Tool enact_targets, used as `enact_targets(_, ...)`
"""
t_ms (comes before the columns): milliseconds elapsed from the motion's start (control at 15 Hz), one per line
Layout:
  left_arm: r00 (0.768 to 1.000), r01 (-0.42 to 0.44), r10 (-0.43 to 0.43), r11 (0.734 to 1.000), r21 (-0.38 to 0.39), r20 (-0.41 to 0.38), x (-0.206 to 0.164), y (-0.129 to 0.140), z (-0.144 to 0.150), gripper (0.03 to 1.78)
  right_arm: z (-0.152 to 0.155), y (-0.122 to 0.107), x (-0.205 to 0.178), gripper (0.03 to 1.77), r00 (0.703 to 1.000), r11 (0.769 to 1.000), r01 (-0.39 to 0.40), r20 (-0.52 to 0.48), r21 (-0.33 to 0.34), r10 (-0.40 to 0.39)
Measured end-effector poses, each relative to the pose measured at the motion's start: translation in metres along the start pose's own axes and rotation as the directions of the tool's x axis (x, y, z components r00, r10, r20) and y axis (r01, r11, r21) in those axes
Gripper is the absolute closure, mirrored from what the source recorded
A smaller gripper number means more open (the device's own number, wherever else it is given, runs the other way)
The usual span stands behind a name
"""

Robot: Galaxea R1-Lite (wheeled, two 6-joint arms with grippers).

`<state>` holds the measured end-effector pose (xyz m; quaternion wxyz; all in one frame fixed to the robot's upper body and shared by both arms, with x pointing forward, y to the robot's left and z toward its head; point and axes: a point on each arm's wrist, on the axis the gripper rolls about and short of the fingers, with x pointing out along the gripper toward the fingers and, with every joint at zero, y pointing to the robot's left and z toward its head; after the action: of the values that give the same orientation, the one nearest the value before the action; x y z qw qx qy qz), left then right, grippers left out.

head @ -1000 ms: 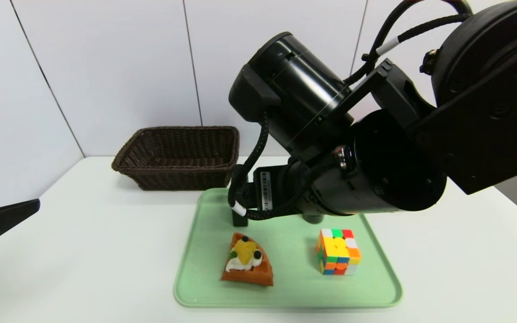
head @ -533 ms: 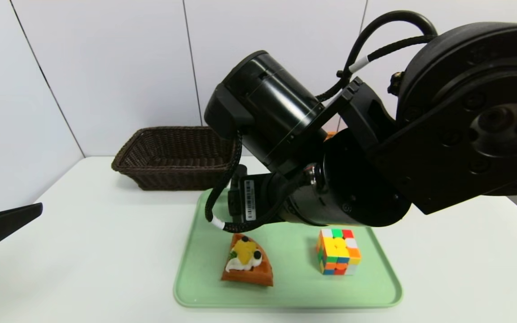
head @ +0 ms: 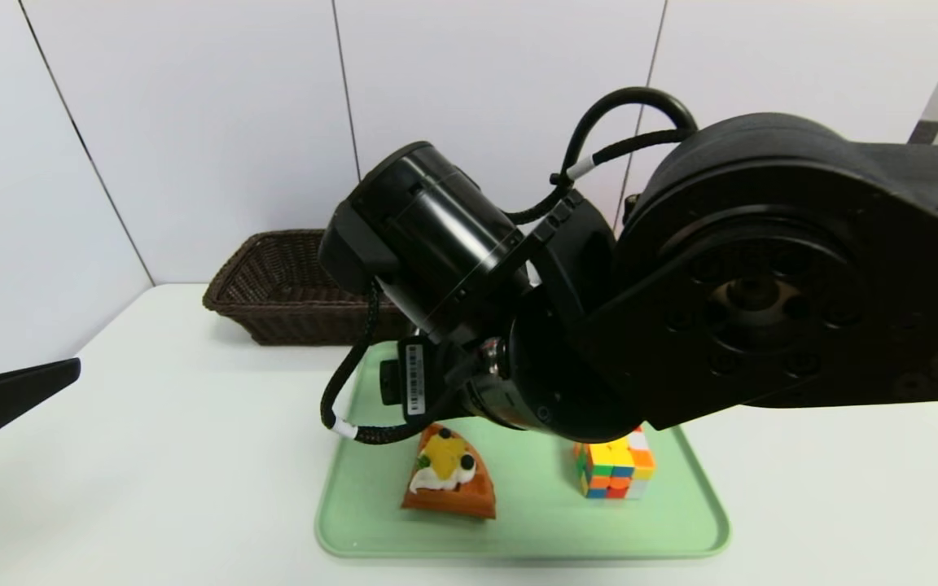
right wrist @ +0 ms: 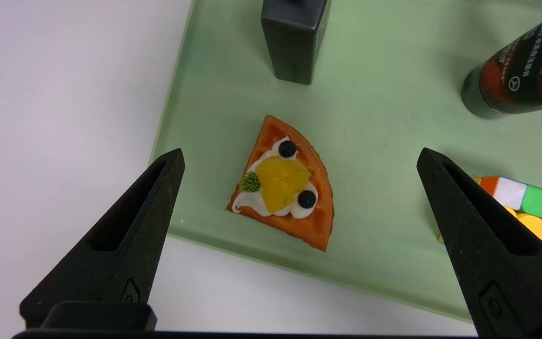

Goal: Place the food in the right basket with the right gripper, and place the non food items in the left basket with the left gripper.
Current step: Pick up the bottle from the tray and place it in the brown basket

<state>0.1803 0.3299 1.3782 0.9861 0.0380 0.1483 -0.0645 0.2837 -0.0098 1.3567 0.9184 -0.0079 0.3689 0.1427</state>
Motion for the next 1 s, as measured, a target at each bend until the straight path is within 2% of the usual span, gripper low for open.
enact_targets(533,1.0,0.002,-0.002,1.0,0.0,-0.002,0.008,0.002,0.01,0.12,-0.009,0.023,0.045,0.09,0.998,1.0,0.016,0.056,0.013,-0.017)
enact_targets(1000,1.0,0.002,-0.002,1.0,0.0,0.0,0.013,0.002,0.012,0.12,-0.017,0.029,0.075,0.09,0.997,0.999,0.053,0.054,0.003,-0.053)
